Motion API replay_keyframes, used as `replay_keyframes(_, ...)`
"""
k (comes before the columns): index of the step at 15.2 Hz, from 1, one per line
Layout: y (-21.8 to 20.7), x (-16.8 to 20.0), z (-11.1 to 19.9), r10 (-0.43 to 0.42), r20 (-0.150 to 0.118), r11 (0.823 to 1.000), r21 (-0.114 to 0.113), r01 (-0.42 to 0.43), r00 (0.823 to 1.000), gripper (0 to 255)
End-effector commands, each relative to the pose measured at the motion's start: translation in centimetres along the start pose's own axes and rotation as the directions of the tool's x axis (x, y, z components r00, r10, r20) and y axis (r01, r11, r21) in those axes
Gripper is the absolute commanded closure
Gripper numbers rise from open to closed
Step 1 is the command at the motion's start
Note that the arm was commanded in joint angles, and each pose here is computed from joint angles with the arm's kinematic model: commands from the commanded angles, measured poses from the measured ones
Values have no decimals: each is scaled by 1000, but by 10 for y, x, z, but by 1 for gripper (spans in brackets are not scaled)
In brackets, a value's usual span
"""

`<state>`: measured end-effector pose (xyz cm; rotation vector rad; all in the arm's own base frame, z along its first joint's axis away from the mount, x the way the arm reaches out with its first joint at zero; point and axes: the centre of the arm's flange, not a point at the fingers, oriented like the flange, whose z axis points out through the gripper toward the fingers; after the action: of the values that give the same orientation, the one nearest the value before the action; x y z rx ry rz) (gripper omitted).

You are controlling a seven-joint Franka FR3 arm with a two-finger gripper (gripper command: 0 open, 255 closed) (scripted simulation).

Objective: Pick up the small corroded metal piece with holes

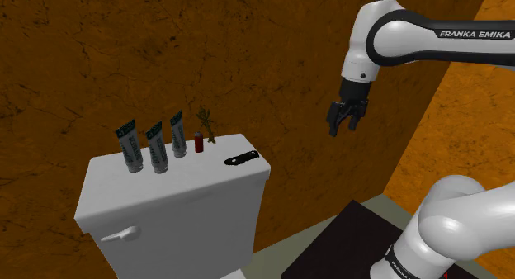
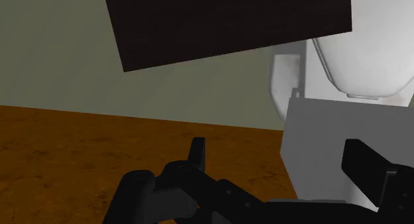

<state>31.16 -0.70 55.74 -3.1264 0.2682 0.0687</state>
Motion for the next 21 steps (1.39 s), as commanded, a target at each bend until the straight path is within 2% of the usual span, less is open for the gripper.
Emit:
replay_keyframes(1,0,0,0,0,0,1000,0,0,1000,0)
replay_keyframes(3,-10,26,5,-105,10,994,-10,105,994,0)
replay_keyframes(5,-22,51,10,-209,20,978,-19,209,978,0)
replay_keyframes(7,-37,74,16,-310,32,950,-27,311,950,0)
replay_keyframes(10,-63,106,24,-455,50,889,-36,457,889,0)
replay_keyframes(12,-83,124,31,-545,63,836,-40,548,836,0)
replay_keyframes(15,-117,148,41,-668,83,739,-44,673,739,0)
replay_keyframes(18,-153,166,53,-775,104,623,-45,781,624,0)
replay_keyframes(21,-192,178,65,-861,125,492,-43,870,493,0)
